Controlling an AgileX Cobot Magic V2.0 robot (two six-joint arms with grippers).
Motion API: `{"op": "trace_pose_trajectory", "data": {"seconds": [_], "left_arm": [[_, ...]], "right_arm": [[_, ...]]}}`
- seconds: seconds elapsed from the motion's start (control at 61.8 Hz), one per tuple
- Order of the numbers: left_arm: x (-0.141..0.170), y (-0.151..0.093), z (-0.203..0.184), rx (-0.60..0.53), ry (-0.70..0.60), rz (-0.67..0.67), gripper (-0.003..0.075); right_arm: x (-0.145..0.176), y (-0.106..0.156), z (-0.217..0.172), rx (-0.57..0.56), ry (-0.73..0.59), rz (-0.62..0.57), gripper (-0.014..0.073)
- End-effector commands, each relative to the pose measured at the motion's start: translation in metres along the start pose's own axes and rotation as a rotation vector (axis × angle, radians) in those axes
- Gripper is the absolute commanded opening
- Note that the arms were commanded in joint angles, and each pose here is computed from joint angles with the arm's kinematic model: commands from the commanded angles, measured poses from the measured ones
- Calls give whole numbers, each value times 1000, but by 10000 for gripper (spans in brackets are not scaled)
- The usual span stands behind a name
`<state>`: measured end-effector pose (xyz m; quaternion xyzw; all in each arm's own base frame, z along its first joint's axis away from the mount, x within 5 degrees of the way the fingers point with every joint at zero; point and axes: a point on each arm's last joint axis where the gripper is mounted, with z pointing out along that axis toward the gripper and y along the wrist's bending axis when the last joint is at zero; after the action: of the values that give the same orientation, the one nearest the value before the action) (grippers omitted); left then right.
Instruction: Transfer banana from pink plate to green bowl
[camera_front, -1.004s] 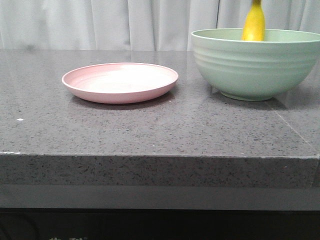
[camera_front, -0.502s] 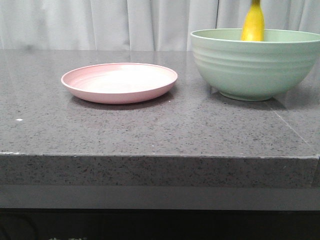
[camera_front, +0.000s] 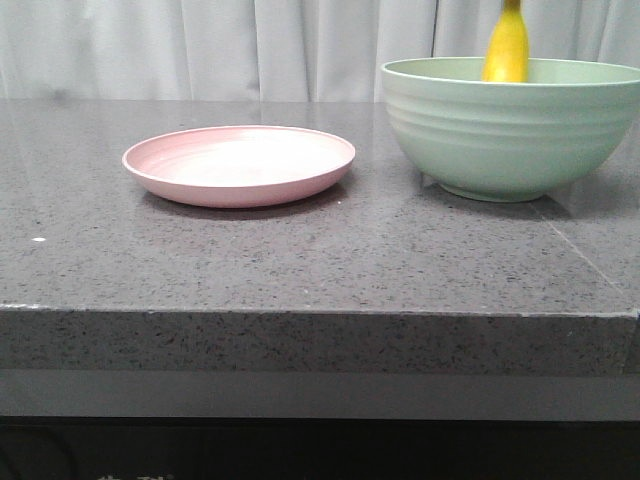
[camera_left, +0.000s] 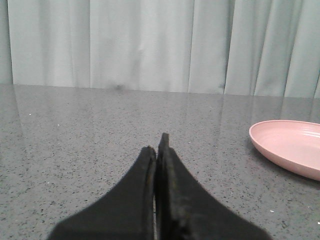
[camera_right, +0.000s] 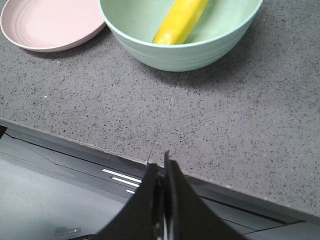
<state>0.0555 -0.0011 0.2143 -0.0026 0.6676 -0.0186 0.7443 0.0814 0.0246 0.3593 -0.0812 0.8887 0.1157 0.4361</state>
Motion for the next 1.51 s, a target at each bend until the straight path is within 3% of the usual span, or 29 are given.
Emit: {"op": "trace_pose_trajectory", "data": {"seconds": [0.0,1.49], "left_arm": [[-7,0,-2,7,-99,-4,-18],[-7,-3,-2,54,-97,-10,-18]], "right_arm": [[-10,2,-5,-7,-74,5,-68],[-10,2,-5,-7,-74,5,-68]]}}
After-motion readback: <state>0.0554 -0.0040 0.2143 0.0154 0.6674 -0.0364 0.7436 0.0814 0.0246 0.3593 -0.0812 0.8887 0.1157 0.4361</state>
